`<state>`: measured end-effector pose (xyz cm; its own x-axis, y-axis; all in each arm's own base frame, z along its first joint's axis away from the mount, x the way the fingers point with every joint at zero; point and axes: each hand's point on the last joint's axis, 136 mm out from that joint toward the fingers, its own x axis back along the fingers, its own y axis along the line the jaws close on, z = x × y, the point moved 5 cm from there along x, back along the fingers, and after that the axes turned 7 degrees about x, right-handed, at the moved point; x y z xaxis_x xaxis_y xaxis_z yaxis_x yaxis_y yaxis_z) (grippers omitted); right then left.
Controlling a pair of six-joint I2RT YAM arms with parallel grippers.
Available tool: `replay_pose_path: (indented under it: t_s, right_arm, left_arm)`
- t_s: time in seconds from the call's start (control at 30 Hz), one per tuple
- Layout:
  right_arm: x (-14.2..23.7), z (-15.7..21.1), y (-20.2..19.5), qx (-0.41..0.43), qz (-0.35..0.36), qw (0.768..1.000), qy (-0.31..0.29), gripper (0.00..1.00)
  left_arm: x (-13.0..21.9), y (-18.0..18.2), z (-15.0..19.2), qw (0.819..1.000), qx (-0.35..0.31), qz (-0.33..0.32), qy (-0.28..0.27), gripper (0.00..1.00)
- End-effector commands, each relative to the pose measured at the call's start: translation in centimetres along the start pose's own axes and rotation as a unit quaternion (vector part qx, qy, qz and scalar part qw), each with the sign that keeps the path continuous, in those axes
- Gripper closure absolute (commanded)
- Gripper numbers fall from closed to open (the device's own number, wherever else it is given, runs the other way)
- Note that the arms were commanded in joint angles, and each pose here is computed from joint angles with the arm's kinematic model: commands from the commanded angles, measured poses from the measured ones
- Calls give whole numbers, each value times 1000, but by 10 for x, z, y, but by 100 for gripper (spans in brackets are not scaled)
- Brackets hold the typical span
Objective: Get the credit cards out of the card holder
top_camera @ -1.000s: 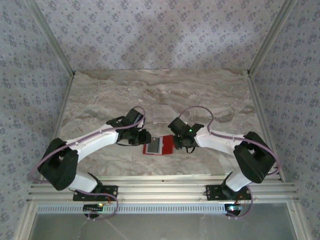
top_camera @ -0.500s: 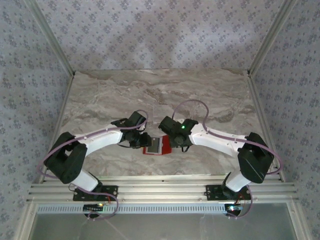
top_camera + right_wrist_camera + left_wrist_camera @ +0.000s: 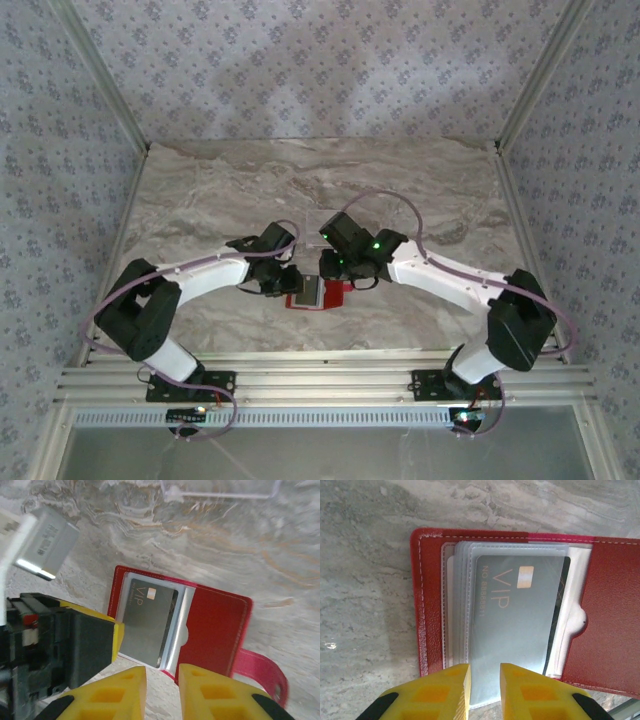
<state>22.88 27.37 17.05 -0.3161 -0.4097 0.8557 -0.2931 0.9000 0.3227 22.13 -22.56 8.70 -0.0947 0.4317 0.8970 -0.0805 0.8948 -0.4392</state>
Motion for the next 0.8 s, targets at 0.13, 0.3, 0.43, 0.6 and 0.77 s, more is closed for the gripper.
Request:
replay_pose_path:
  t_s: [0.13, 0.3, 0.43, 0.6, 0.77]
  right_arm:
    - [-48, 16, -12, -23, -34, 998, 55, 78]
    - [-71, 31, -34, -15, 14, 996, 87, 81]
    - [-85, 40, -46, -12, 37, 994, 101, 82]
    - [-101, 48, -58, -4, 66, 991, 113, 83]
    - [-109, 54, -66, 5, 93, 988, 121, 85]
  left_arm:
    - [0, -3, -2, 1000, -9, -2, 4, 78]
    - [-3, -1, -1, 1000, -3, -2, 6, 78]
    - [-8, 1, 0, 1000, -1, -3, 12, 78]
    - [-13, 6, 4, 1000, 4, -8, 20, 79]
    - [-15, 9, 7, 1000, 8, -9, 26, 79]
